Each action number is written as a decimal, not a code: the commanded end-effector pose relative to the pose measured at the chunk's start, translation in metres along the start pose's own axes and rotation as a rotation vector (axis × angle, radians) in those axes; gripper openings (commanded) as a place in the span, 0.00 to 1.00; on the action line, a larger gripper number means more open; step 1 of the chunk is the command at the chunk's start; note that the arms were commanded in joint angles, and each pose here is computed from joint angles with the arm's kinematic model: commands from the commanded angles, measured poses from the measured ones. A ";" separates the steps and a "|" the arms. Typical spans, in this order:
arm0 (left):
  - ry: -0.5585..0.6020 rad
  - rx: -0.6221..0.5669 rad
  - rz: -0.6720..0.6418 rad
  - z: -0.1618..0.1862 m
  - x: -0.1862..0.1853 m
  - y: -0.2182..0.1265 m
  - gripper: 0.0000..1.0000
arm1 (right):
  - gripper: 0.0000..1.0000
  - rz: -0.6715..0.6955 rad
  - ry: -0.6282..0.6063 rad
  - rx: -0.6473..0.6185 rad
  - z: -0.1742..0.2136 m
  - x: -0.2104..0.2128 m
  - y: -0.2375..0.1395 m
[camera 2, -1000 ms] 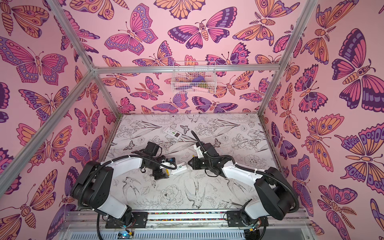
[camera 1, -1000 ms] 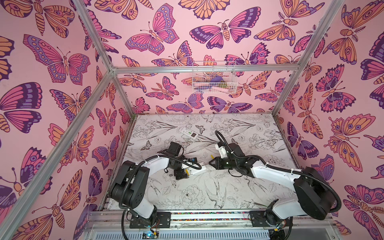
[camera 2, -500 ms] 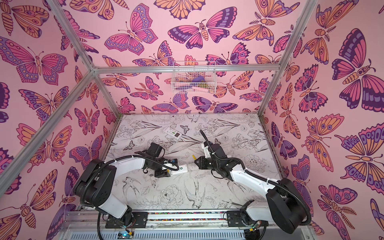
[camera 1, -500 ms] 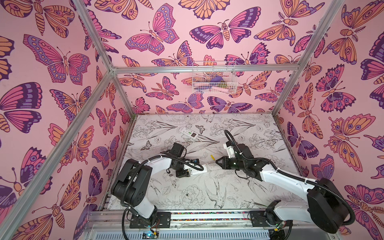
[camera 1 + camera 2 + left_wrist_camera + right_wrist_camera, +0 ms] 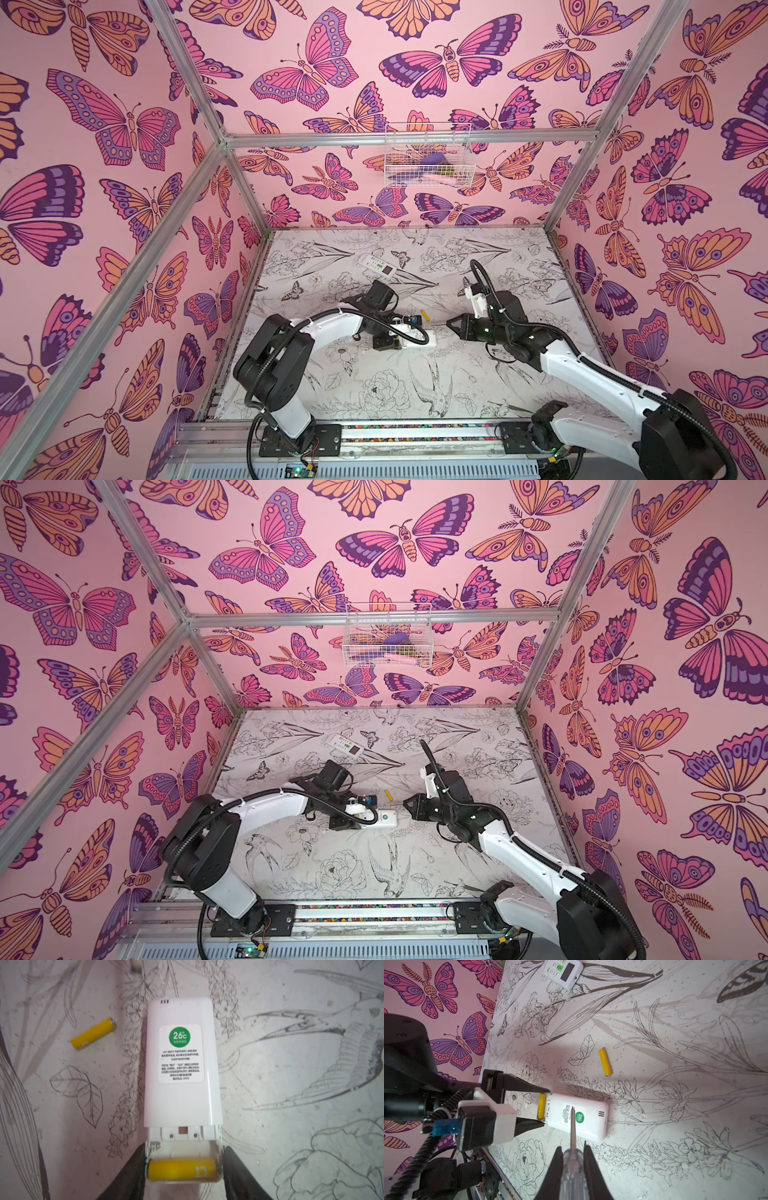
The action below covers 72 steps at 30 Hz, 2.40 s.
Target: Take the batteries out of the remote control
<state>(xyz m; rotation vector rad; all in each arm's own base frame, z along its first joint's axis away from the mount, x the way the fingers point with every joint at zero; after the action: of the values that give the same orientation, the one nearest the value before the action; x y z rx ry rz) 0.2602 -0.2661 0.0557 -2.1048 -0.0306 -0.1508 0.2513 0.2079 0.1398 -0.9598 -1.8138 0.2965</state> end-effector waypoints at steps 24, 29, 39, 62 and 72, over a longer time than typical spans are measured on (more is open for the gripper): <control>-0.075 -0.005 0.079 -0.016 -0.028 0.071 0.61 | 0.00 -0.023 0.175 0.086 0.033 -0.020 0.007; -0.065 -0.009 0.101 -0.010 -0.035 0.070 0.63 | 0.00 -0.024 0.182 0.113 0.033 -0.019 0.015; -0.082 0.004 0.100 0.000 -0.034 0.070 0.58 | 0.00 -0.021 0.214 0.103 0.022 -0.022 0.023; -0.097 0.004 0.095 0.002 -0.032 0.072 0.46 | 0.00 0.054 0.250 0.221 0.036 -0.034 0.034; -0.096 -0.003 0.096 0.003 -0.035 0.071 0.41 | 0.00 0.001 0.274 0.258 0.039 -0.039 0.040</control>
<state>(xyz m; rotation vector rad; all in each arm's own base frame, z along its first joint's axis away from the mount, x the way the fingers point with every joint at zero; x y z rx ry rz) 0.2512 -0.3307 0.0257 -2.2563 -0.0156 -0.0908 0.2407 0.2132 0.0735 -0.8112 -1.4763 0.3725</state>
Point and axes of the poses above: each gripper's point midway between its finger pads, its own y axis out along the fingers, its own x axis along the line the jaws close on, z = x × y, the point moved 1 cm from there along -y, back along the fingers, and after that the axes turned 4 degrees about y, right-handed, at the moved point
